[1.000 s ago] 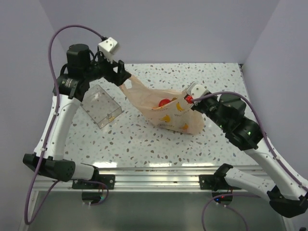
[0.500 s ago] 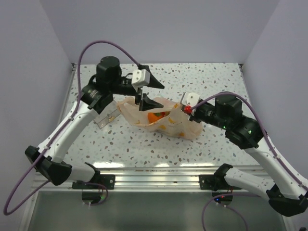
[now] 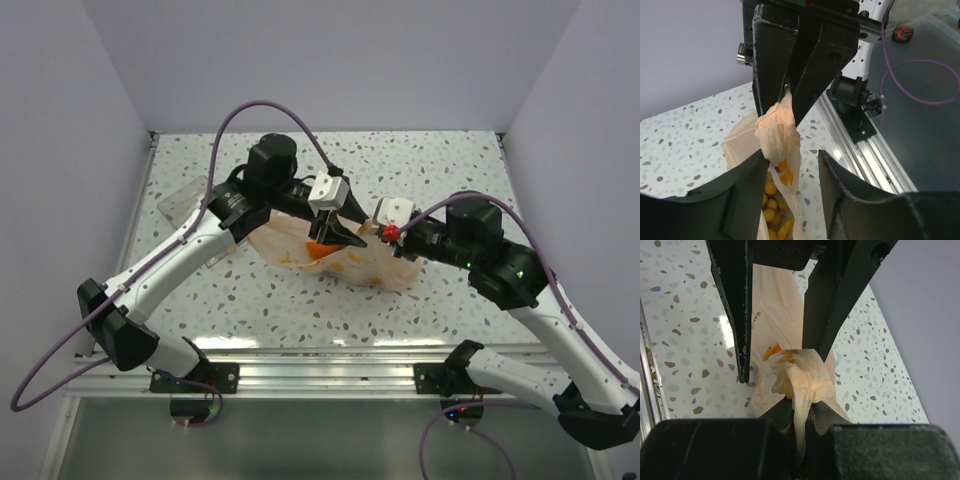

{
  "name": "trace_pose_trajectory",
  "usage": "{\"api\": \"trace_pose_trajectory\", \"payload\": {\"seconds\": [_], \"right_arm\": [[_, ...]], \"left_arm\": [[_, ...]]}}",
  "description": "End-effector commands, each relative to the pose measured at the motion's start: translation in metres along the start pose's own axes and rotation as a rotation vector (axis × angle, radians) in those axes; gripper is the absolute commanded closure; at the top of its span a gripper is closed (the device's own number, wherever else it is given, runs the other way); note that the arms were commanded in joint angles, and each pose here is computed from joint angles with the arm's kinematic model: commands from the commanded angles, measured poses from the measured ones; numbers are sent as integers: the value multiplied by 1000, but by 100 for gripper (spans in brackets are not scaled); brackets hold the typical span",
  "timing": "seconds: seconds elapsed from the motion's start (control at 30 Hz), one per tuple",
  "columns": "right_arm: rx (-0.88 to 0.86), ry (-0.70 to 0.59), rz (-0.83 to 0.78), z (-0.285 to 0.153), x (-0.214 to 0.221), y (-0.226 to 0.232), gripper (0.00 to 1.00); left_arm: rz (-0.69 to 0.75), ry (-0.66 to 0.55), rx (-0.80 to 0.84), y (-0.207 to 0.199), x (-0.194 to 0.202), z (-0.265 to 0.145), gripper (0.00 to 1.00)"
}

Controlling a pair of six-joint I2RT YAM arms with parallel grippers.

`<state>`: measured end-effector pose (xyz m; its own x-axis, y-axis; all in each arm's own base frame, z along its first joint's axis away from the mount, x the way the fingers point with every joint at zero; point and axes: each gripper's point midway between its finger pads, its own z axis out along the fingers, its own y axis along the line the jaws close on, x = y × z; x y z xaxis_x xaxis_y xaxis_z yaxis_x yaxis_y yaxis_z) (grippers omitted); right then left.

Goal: Place the fake fruits into the plastic bag and tie a complex knot

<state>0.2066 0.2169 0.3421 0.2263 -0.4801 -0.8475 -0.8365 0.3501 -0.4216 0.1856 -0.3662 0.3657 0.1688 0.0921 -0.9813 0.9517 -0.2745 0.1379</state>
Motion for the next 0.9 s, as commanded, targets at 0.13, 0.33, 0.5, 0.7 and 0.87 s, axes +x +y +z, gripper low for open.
{"api": "trace_pose_trajectory", "payload": {"seconds": [0.13, 0.33, 0.5, 0.7, 0.87], "right_arm": [[-5, -5, -26, -7, -1, 2, 67], [97, 9, -36, -26, 13, -3, 25], [194, -52, 121, -39, 7, -8, 13], [288, -216, 250, -22, -10, -24, 9], [348, -266, 285, 1, -11, -40, 9]], "left_arm": [[111, -83, 44, -1, -39, 3, 83], [71, -100, -59, 13, -43, 1, 100], [-85, -194, -175, 40, -54, 0, 100], [-144, -268, -190, 54, -58, 8, 100], [-182, -331, -242, 71, -73, 11, 100]]}}
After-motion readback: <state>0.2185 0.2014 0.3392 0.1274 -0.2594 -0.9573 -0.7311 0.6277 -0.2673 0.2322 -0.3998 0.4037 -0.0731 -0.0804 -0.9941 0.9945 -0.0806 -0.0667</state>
